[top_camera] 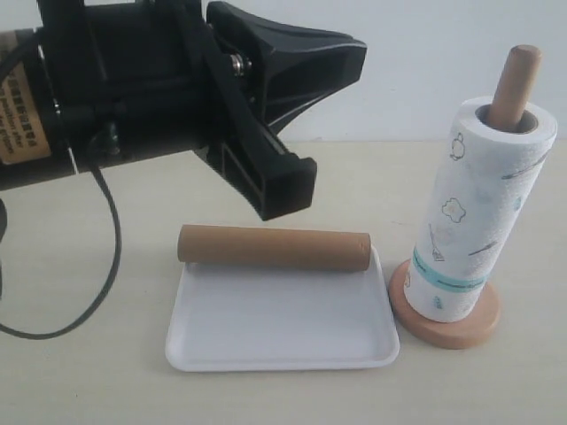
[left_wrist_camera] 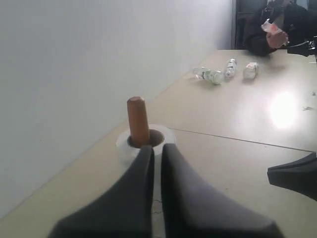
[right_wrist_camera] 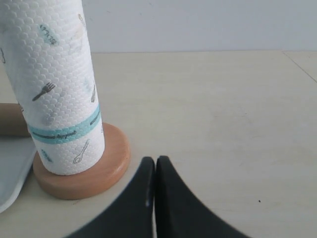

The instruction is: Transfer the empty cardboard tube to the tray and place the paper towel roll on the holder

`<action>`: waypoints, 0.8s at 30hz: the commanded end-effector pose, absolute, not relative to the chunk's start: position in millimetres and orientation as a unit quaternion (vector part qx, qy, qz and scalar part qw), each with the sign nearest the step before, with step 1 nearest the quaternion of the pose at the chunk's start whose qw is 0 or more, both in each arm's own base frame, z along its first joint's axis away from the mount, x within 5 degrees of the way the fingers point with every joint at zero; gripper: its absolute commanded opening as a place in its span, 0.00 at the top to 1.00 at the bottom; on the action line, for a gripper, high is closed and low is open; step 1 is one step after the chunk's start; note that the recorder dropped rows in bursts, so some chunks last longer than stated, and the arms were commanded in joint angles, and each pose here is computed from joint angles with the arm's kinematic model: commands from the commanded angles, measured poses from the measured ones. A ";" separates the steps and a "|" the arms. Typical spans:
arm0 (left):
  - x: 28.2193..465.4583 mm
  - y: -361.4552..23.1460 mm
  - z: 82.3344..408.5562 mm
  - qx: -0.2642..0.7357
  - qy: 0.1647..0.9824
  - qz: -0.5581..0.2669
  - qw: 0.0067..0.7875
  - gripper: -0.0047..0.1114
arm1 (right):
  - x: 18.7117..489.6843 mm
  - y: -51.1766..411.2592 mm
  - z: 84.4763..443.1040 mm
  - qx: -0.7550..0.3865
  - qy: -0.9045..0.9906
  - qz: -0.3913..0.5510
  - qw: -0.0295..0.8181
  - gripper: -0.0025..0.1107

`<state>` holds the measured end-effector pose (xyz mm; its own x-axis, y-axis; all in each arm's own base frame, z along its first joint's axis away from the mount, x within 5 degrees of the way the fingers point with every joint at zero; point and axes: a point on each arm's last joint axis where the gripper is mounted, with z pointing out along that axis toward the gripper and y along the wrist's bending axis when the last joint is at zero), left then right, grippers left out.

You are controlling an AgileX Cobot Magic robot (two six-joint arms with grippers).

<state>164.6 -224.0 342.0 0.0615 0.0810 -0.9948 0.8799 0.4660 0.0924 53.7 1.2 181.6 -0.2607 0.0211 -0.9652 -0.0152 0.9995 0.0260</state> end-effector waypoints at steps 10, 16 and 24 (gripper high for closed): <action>141.8 -107.1 347.6 0.243 0.737 -0.171 0.607 0.92 | 53.7 0.9 183.1 0.000 0.788 0.011 0.615 0.98; 77.2 -38.0 327.9 0.154 0.601 -0.159 0.768 0.92 | 53.7 0.9 183.1 0.000 0.788 0.011 0.615 0.98; 37.5 -8.1 281.1 0.012 0.603 -0.165 0.780 0.92 | 53.7 0.9 183.1 0.000 0.788 0.011 0.615 0.98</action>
